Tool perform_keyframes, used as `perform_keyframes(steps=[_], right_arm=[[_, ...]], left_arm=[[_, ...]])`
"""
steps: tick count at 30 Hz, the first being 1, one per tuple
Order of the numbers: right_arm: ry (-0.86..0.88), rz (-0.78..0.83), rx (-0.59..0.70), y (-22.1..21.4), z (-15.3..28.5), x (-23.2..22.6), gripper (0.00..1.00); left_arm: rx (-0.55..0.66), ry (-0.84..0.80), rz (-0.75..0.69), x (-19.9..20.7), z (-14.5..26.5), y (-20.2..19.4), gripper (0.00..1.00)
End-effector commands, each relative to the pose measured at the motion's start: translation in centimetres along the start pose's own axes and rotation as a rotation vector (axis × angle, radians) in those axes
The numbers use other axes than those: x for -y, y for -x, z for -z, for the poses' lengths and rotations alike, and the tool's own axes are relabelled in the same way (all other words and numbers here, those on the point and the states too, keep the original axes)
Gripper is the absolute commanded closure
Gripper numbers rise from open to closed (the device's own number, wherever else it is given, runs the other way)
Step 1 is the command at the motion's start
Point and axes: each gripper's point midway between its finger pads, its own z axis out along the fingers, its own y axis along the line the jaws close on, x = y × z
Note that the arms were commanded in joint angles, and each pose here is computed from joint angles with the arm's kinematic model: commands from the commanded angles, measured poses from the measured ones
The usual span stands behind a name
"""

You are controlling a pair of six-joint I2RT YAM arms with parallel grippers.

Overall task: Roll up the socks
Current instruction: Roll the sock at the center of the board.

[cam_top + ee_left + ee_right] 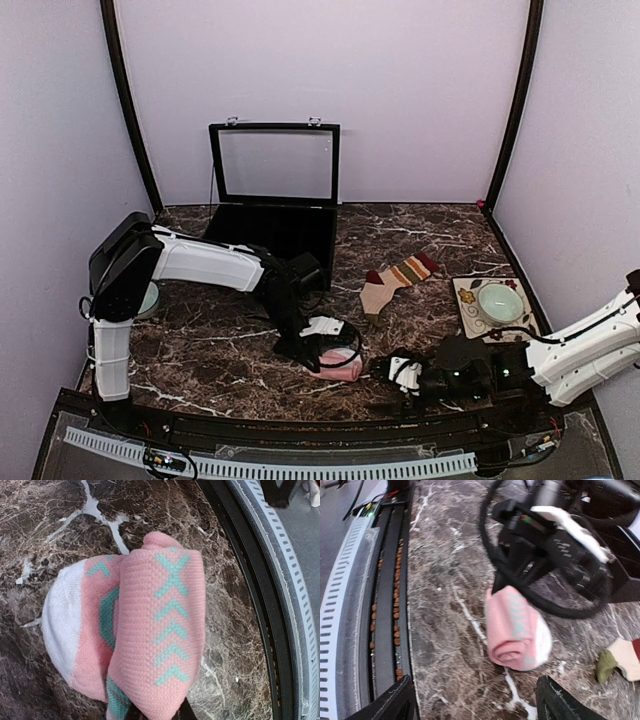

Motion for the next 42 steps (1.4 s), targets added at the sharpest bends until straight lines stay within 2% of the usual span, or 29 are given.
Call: perform_keyframes(steps=[1,7,10,13,19,22,25,27,29,35,42], right_arm=[[0.076,0.183,-0.071,1.2,-1.9,-2.3,0.20],[0.047,0.387,-0.095,3.5,-5.1,-2.2,0.31],[0.048,0.468,-0.136,3.0,-6.6,-1.8,0.36],[0.058,0.483,-0.177,2.0,-7.8,-1.0,0.42],[-0.033,0.515,-0.256,-0.3,-9.0,1.9,0.44],[-0.064,0.499,-0.274,-1.2,-9.0,3.0,0.46],[-0.021,0.458,-0.302,-2.6,-9.2,2.2,0.59],[0.032,0.409,-0.340,-4.0,-9.5,1.3,0.75],[0.080,0.346,-0.389,-5.8,-9.7,0.4,0.84],[0.105,0.196,-0.472,-9.7,-9.6,-0.9,0.80],[0.132,0.135,-0.527,-10.9,-10.0,-1.6,0.81]], left_arm=[[-0.284,-0.197,0.195,4.1,-3.5,-8.0,1.00],[-0.309,-0.234,0.219,4.0,-3.9,-8.4,1.00],[-0.316,-0.250,0.223,4.1,-3.9,-8.6,1.00],[-0.320,-0.261,0.218,4.3,-3.9,-8.7,1.00],[-0.335,-0.281,0.208,4.4,-4.1,-9.1,1.00],[-0.323,-0.290,0.209,4.4,-4.0,-8.9,1.00],[-0.299,-0.280,0.227,3.9,-3.6,-8.5,0.98],[-0.278,-0.255,0.246,3.2,-3.0,-8.1,0.84],[-0.240,-0.219,0.258,2.4,-1.8,-7.2,0.75],[-0.076,-0.107,0.252,2.2,4.2,-3.8,0.67],[-0.048,-0.091,0.260,4.4,6.3,-4.4,0.66]])
